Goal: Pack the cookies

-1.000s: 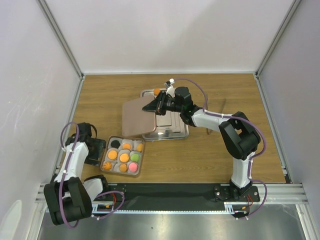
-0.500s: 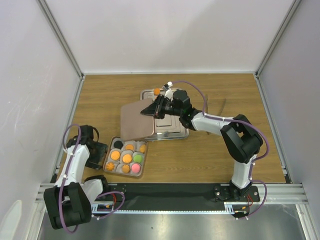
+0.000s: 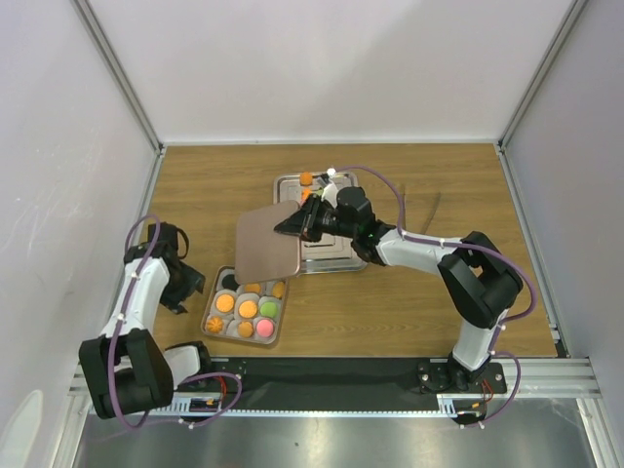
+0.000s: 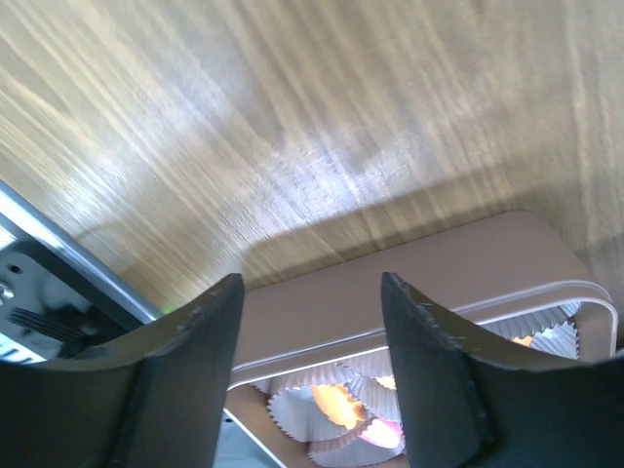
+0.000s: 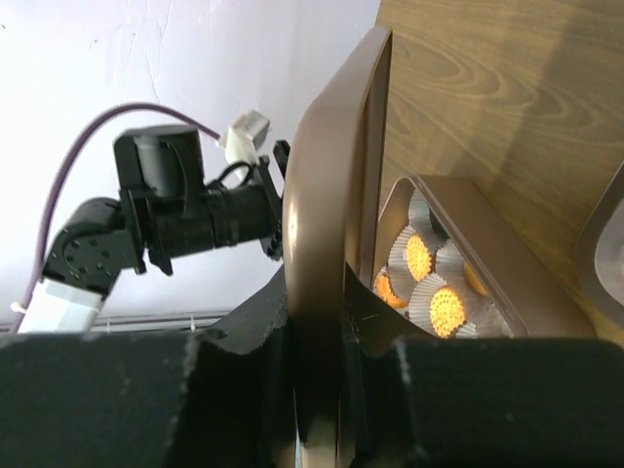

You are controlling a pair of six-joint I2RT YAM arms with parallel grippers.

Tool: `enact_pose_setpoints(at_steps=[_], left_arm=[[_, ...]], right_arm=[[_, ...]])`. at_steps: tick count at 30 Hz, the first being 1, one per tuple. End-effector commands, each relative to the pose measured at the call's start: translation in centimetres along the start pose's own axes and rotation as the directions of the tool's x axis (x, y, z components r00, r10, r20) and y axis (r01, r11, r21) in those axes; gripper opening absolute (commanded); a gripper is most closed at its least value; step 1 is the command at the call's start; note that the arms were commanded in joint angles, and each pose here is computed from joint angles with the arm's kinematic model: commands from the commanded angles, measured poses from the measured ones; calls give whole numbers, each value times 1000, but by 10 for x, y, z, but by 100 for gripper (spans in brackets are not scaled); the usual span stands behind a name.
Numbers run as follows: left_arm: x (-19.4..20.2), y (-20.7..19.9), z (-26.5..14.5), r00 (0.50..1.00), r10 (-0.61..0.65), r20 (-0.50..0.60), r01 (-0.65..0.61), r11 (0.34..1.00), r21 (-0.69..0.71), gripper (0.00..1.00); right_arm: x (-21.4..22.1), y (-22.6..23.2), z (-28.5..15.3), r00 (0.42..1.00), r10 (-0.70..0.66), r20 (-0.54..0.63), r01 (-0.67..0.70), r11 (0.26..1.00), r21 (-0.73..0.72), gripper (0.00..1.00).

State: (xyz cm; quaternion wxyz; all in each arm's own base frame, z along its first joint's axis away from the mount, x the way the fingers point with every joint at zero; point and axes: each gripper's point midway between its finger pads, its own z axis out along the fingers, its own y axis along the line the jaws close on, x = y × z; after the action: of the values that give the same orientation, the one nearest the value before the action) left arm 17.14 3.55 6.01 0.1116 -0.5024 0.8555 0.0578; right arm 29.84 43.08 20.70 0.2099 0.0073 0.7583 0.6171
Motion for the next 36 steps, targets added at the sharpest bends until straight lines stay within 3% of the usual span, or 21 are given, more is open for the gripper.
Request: enact_pose_setpoints(at_steps=[1, 18, 29, 36], left_arm=[[-17, -1, -12, 992, 118, 47, -118, 993, -11, 63], [13, -4, -8, 950, 302, -83, -304, 953, -8, 25], [45, -14, -7, 894, 425, -141, -425, 905, 34, 17], [60, -19, -14, 865, 468, -182, -459, 884, 91, 7]], right_arm=[[-7, 37, -10, 997, -45, 63, 50, 996, -78, 0], [19, 34, -19, 996, -9, 85, 14, 998, -66, 0], [25, 27, -32, 994, 0, 113, 6, 999, -53, 0], [26, 28, -34, 992, 7, 127, 0, 998, -56, 0]])
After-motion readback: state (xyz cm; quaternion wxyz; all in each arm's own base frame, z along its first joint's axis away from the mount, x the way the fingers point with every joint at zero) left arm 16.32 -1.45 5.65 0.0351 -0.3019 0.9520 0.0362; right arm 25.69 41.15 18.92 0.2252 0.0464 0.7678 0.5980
